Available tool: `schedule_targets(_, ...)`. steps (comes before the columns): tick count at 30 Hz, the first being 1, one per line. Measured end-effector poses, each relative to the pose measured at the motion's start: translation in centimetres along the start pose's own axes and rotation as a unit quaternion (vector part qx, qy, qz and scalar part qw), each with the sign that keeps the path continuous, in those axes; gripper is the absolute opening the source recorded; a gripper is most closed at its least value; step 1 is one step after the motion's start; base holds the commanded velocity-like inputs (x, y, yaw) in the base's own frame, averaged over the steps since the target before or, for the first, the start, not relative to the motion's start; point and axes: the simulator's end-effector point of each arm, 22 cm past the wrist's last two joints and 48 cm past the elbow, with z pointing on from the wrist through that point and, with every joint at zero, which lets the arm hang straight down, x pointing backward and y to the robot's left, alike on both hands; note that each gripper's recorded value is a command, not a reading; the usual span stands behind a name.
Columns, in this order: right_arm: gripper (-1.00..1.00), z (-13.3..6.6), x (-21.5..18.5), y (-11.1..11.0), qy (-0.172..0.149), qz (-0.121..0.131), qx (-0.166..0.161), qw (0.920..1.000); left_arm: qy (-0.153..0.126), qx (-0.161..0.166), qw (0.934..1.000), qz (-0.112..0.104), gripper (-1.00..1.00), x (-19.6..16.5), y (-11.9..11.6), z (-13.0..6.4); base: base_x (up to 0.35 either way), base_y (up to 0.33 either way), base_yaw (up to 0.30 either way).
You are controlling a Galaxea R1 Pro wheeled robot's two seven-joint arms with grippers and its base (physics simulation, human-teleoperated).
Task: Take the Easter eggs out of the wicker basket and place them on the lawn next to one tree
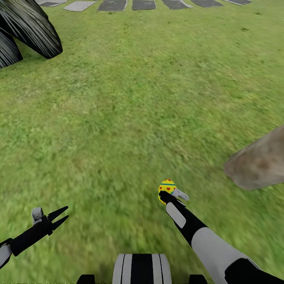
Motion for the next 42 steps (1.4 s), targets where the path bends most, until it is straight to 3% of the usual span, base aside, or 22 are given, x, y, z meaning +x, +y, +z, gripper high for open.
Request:
schedule_targets(9, -1.0, 1.0, 0.9, -0.4, 0.004, -0.004, 0.002, 1.0, 0.002, -0.006, 1.0, -0.004, 1.0, 0.4, 1.3, 0.3, 0.0, 0.0, 0.0)
schedule_targets(13, -1.0, 1.6, 0.5, 0.6, -0.006, 0.001, -0.013, 0.9999, 0.003, -0.008, 0.9999, -0.006, 1.0, 0.6, 2.5, 0.6, 0.0, 0.0, 0.0)
schedule_targets(24, -1.0, 1.5, 0.4, 0.7, -0.006, 0.0, -0.012, 0.9999, 0.003, -0.008, 0.9999, -0.007, 1.0, 0.6, 2.5, 0.6, 0.0, 0.0, 0.0)
schedule_targets(28, -1.0, 1.3, 0.9, 1.3, 0.016, -0.021, -0.016, 0.9995, 0.003, -0.008, 0.9999, -0.007, 1.0, 0.6, 2.5, 0.6, 0.0, 0.0, 0.0)
schedule_targets(33, -1.0, 0.9, 1.2, 1.5, 0.034, -0.018, -0.008, 0.9992, 0.003, -0.009, 0.9999, -0.007, 1.0, 0.6, 2.6, 0.6, 0.0, 0.0, 0.0)
schedule_targets(34, 1.0, 0.9, 1.2, 1.5, 0.034, -0.019, -0.008, 0.9992, 0.003, -0.009, 0.9999, -0.007, 1.0, 0.6, 2.5, 0.6, 0.0, 0.0, 0.0)
schedule_targets(42, 1.0, 0.9, 1.2, 1.6, 0.033, -0.017, -0.009, 0.9993, 0.003, -0.008, 0.9999, -0.007, 1.0, 0.6, 2.5, 0.6, 0.0, 0.0, 0.0)
